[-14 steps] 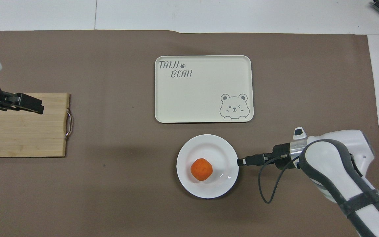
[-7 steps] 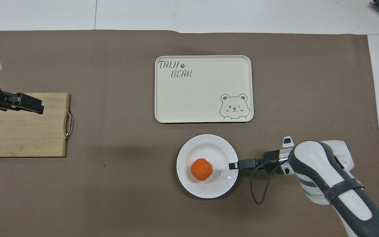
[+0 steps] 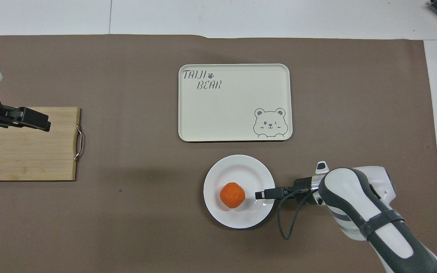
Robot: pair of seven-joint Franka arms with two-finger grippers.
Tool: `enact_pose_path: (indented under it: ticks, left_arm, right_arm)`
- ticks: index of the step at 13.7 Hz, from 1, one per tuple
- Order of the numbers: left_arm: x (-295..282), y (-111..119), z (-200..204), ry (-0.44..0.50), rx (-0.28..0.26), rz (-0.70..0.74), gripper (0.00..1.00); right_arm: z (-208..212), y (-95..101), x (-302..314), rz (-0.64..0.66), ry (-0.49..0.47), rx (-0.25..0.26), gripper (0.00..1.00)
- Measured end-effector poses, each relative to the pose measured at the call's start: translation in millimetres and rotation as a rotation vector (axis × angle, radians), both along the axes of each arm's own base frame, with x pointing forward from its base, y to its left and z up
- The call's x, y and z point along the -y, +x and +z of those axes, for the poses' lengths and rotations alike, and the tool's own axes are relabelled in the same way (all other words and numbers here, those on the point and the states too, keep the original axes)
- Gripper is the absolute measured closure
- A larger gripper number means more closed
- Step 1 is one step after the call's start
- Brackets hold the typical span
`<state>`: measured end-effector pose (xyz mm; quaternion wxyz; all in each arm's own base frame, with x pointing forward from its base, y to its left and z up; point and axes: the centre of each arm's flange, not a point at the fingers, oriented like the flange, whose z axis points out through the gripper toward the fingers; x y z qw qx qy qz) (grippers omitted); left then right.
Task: Place orange and plate with both arms
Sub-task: 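Grip the plate rim with the right gripper, then slide the plate with the right gripper onto the bear tray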
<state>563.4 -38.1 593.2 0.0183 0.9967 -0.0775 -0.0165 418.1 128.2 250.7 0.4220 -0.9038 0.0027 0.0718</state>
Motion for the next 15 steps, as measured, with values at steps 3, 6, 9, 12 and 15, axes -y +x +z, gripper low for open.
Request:
enact_pose_path:
  ticks: [3,6,9,12,15]
  left_arm:
    - [0,0,0,0.000,0.000,0.000,0.00]
    - [0,0,0,0.000,0.000,0.000,0.00]
    - [0,0,0,0.000,0.000,0.000,0.00]
    - [0,0,0,0.000,0.000,0.000,0.00]
    - [0,0,0,0.000,0.000,0.000,0.00]
  right_arm:
    - [-1,-0.5,1,-0.017,-0.003,-0.018,0.46]
    - [-1,-0.6,2,-0.029,-0.005,-0.030,0.82]
    - [-2,0.7,6,-0.037,-0.005,-0.031,0.95]
    - [4,6.7,4,-0.063,0.032,-0.031,0.95]
    - [18,25.3,10,-0.080,0.080,-0.017,0.95]
